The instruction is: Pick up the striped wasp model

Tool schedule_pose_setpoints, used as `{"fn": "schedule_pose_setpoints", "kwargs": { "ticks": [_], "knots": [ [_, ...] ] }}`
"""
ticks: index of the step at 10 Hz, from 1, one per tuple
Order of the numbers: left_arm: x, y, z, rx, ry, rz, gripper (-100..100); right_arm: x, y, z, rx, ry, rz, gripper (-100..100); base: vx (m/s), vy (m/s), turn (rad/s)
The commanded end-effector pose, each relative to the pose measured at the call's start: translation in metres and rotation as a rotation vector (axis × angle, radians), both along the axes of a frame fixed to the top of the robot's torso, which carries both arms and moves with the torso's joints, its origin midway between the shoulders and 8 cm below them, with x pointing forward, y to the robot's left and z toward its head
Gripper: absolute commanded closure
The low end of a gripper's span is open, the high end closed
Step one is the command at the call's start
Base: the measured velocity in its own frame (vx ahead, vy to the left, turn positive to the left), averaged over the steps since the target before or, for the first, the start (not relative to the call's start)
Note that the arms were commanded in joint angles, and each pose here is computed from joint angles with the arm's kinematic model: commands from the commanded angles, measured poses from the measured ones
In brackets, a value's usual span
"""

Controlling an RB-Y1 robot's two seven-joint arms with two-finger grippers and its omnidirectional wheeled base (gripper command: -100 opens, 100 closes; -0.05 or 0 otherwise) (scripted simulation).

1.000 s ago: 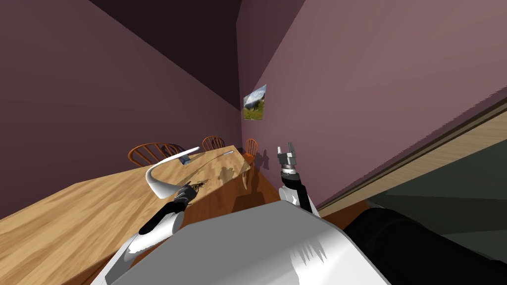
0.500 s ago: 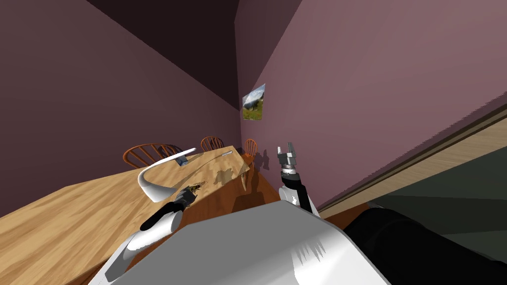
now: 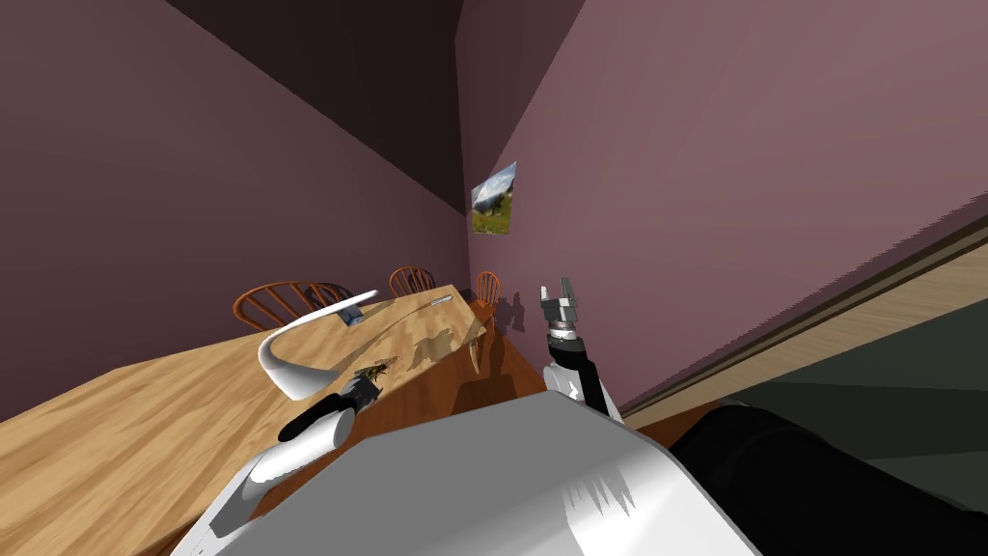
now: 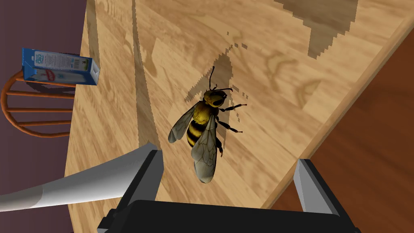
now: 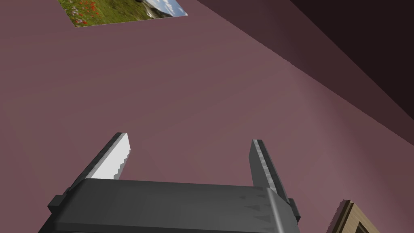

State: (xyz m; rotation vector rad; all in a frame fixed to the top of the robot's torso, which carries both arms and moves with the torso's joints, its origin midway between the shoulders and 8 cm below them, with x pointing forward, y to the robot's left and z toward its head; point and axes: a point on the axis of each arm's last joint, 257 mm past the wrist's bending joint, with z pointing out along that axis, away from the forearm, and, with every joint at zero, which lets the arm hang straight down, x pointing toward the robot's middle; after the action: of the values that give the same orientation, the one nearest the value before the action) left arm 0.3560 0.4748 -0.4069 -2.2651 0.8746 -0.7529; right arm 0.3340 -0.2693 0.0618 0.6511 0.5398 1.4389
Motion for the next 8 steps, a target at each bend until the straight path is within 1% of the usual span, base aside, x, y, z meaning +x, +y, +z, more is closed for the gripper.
{"fn": "schedule_pose_setpoints", "kwargs": {
  "ticks": [1,2,3,5,6,8],
  "knots": [
    [-0.003,0.001,-0.005,-0.017,0.024,0.012,-100,0.000,0.000,0.000,0.000,0.000,0.000,0,0.029,-0.003,-0.002],
    [-0.008,0.003,-0.014,-0.042,0.057,0.033,-100,0.000,0.000,0.000,0.000,0.000,0.000,0,0.032,0.005,-0.001],
    [-0.009,0.003,-0.014,-0.043,0.060,0.033,-100,0.000,0.000,0.000,0.000,0.000,0.000,0,0.025,0.007,-0.002],
    [-0.018,0.008,-0.027,-0.086,0.117,0.069,-100,0.000,0.000,0.000,0.000,0.000,0.000,0,0.038,0.012,0.003],
    [-0.019,0.007,-0.028,-0.089,0.125,0.070,-100,0.000,0.000,0.000,0.000,0.000,0.000,0,0.033,0.019,0.000],
    [-0.026,0.011,-0.038,-0.125,0.175,0.100,-100,0.000,0.000,0.000,0.000,0.000,0.000,0,0.036,0.028,0.006]
  ]
}}
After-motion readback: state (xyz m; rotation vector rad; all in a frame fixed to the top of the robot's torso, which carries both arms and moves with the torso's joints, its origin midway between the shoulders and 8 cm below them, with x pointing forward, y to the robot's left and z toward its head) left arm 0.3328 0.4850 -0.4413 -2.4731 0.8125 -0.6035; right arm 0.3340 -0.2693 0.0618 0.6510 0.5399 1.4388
